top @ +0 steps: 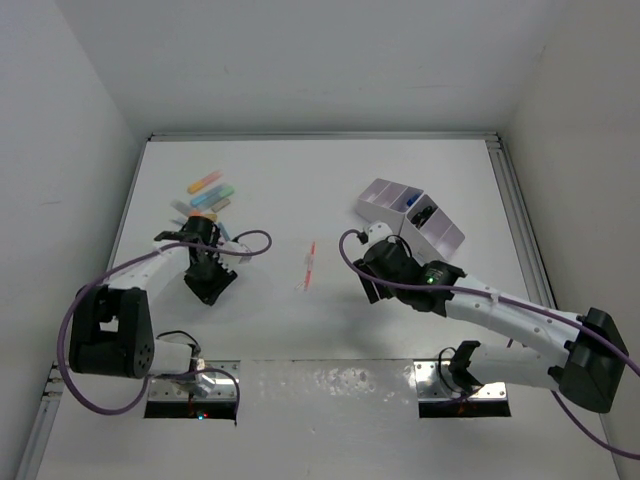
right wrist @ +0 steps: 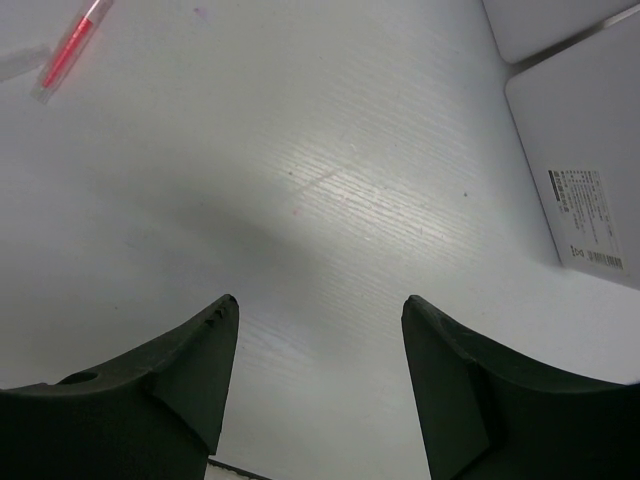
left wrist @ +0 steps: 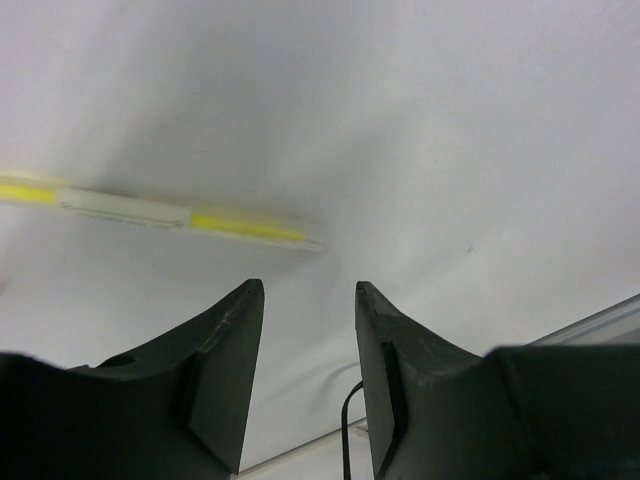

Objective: Sort the stationery into containers
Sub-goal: Move the pen to the center of the board, then pick up the pen from the center of the board.

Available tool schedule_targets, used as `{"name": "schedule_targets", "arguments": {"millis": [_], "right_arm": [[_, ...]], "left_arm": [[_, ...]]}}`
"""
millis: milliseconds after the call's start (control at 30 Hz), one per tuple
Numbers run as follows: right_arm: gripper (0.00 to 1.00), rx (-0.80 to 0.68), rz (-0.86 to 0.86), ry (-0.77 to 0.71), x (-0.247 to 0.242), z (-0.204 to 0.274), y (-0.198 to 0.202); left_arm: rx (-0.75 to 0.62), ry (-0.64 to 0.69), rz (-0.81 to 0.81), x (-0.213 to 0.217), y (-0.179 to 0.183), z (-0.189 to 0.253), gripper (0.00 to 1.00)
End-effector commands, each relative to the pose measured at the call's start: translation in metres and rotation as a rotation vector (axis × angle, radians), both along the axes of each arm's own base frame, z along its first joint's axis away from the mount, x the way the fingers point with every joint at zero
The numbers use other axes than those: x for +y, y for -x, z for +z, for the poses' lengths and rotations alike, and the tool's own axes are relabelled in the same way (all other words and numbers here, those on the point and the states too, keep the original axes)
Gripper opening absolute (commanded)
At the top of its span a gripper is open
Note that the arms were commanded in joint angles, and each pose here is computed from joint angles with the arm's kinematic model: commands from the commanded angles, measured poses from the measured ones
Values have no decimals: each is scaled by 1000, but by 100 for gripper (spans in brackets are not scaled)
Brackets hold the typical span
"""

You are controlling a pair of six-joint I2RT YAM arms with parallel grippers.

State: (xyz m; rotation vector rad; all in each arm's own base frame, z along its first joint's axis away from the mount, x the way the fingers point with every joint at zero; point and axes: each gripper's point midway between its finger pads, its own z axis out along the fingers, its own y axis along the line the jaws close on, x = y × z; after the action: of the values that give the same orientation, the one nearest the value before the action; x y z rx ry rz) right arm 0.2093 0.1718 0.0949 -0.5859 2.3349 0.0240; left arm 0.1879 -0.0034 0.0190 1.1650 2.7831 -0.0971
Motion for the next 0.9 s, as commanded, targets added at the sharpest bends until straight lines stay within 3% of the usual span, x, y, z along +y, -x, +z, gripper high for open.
{"name": "schedule_targets", "arguments": {"millis": [0, 133, 267, 367, 467, 867], "right_arm": [[66, -35, 17, -48, 10, 4, -5], [66, -28, 22, -42, 10, -1, -3], [66, -20, 27, -38, 10, -4, -2], [66, -16, 30, -37, 10, -7, -1], [66, -13, 31, -33, 9, -8, 0], [66, -11, 34, 8, 6, -4, -3]], "left_arm": [[-92, 57, 71, -8, -19, 29, 40], [-186, 70, 123, -7, -36, 62, 40], [-325, 49, 309, 10, -59, 91, 44], [-393, 46, 453, 24, -67, 99, 52], [-435, -42, 559, 47, -74, 98, 64], [-84, -42, 575, 37, -76, 40, 60]]}}
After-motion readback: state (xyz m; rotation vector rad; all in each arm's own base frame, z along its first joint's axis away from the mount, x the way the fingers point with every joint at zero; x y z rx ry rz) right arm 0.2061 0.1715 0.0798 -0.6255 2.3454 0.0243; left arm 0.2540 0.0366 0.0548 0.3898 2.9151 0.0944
